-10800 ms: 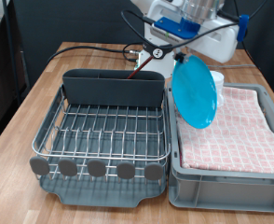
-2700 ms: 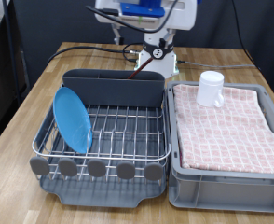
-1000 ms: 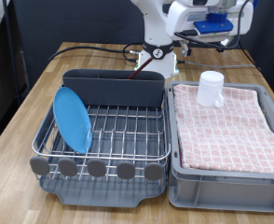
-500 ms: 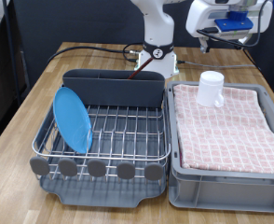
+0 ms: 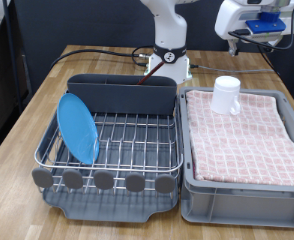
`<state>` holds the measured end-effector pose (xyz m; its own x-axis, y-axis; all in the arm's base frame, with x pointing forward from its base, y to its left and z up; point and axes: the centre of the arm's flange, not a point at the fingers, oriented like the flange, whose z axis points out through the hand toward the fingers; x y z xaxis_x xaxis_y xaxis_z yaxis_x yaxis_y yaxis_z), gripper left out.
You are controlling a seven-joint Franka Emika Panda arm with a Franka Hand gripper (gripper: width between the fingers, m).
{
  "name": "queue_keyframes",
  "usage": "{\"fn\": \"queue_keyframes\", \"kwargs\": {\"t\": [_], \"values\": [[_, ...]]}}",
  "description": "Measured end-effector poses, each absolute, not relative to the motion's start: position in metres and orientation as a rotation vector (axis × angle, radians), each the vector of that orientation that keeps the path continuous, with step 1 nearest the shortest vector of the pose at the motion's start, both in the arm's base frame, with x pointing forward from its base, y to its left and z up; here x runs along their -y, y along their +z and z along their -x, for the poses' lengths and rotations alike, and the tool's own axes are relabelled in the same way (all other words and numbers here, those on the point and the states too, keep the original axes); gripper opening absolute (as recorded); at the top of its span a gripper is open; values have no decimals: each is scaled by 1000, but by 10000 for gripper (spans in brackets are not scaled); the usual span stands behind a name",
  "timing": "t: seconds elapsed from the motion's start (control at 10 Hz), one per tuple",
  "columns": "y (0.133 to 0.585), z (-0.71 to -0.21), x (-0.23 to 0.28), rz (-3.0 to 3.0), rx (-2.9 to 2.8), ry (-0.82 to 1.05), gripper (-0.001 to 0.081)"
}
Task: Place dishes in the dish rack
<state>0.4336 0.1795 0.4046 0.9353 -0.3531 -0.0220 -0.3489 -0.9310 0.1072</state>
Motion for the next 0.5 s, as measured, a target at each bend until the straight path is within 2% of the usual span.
{"fn": "queue_keyframes", "kwargs": {"t": [0.5], "values": [[363,-428,-178,-2941,548,-174,802]]}}
